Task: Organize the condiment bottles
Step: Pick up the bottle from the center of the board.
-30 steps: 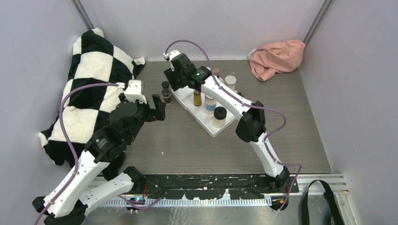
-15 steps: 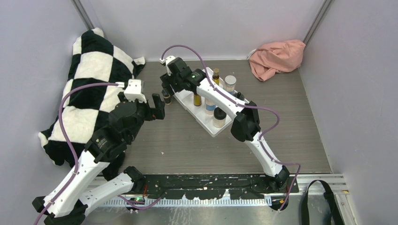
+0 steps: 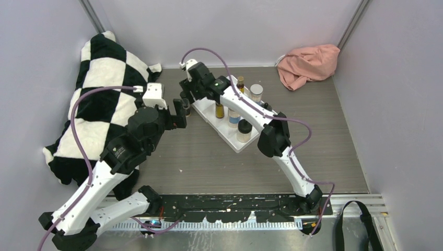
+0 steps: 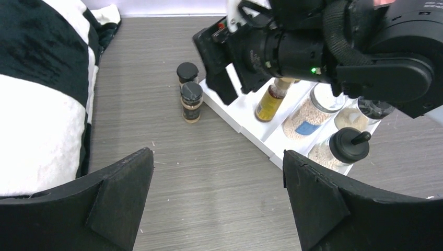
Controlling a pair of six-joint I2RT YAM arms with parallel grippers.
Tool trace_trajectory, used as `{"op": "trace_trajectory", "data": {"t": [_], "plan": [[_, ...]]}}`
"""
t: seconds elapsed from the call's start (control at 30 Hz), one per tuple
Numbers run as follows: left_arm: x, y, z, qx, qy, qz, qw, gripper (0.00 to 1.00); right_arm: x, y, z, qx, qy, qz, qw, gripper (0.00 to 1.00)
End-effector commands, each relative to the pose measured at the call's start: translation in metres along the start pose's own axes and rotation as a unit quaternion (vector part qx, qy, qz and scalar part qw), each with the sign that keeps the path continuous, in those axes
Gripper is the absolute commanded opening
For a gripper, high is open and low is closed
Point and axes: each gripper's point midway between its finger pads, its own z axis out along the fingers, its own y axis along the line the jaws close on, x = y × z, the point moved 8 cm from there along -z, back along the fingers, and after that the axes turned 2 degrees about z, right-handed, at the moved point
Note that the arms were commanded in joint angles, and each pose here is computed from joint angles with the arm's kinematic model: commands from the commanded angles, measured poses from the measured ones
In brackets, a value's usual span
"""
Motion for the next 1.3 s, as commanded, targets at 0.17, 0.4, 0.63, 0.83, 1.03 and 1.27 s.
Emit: {"op": "trace_trajectory", "data": {"t": [0.17,0.4,0.63,0.83,1.03,1.27], "plan": [[-0.044,-0.014,0.011,-0.017,-0.033,-0.042,0.998,0.95,-0.090,-0.128,-0.096,0.121,-0.178,0.138,0.967,0.74],[-0.059,-0.033,0.042,-0.035,-0.005,-0.015,0.999,0.96,-0.101,-0.179,-0.158,0.179,-0.241,0.170,0.939,0.74],[-0.059,-0.020,0.112,-0.002,0.095,-0.063,0.993,1.00,-0.086,-0.219,-0.204,0.237,-0.256,0.187,0.918,0.74],[-0.039,0.009,0.174,-0.027,0.169,-0.089,0.981,1.00,-0.065,-0.231,-0.227,0.267,-0.256,0.186,0.910,0.74],[-0.019,0.031,0.214,-0.045,0.222,-0.104,0.968,1.00,-0.044,-0.240,-0.231,0.288,-0.242,0.202,0.904,0.74],[-0.013,0.049,0.239,-0.048,0.243,-0.116,0.962,1.00,-0.029,-0.237,-0.220,0.272,-0.235,0.227,0.905,0.74]]}}
